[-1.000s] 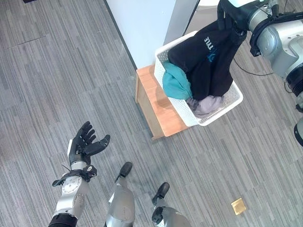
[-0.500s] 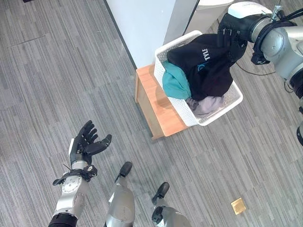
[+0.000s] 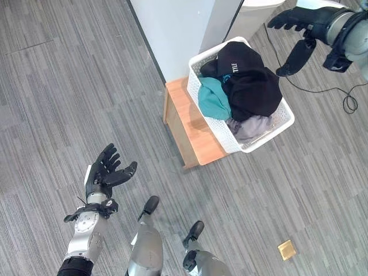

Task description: Pick up bed clothes into laundry basket.

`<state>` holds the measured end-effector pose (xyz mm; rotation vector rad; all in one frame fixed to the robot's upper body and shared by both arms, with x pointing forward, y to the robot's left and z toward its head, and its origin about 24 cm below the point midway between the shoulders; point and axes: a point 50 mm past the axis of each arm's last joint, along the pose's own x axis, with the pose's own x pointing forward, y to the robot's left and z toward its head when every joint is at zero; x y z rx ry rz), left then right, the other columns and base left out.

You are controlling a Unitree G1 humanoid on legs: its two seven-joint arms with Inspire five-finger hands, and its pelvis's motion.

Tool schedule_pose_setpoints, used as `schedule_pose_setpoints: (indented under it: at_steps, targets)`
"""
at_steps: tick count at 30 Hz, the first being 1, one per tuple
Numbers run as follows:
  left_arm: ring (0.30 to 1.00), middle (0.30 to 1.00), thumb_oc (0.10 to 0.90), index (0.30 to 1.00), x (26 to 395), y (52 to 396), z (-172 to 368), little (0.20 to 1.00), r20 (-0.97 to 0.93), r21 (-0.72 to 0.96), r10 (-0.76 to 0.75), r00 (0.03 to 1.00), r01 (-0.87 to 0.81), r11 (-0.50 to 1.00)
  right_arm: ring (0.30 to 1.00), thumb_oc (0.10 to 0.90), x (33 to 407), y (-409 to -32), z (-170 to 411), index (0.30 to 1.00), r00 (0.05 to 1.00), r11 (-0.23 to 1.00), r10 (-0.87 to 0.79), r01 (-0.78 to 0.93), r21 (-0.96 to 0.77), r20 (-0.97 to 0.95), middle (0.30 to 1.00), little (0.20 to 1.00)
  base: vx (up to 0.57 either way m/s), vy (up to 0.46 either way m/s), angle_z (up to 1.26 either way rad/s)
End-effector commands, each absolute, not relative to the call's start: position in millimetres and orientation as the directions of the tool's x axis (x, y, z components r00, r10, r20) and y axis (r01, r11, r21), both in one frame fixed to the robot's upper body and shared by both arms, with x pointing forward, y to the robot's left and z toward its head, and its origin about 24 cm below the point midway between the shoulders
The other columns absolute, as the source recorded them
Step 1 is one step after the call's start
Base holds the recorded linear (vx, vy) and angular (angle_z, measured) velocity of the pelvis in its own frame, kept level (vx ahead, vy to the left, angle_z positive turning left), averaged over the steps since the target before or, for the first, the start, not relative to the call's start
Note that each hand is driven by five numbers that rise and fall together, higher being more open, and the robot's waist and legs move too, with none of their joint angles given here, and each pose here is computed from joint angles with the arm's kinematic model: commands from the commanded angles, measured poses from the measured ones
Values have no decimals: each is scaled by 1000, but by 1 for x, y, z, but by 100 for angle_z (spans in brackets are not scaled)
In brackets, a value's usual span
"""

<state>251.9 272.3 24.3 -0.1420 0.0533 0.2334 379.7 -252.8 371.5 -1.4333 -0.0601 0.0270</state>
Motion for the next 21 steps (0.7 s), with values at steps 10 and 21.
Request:
schedule_pose_setpoints:
  at_steps: [10,21]
  targets:
    - [900,900,800,900,256,289,69,900,125,-64,174,977,-167,984,900,800,318,-293,436,900,964,271,54,236,-933,260,900,900,-3,17,-2]
    - [900,900,800,900,255,276,60,900,120,-141,191,974,-173,975,900,800,271,-336,452,900,892,380,-14,423,-822,452,900,900,0,22,-16]
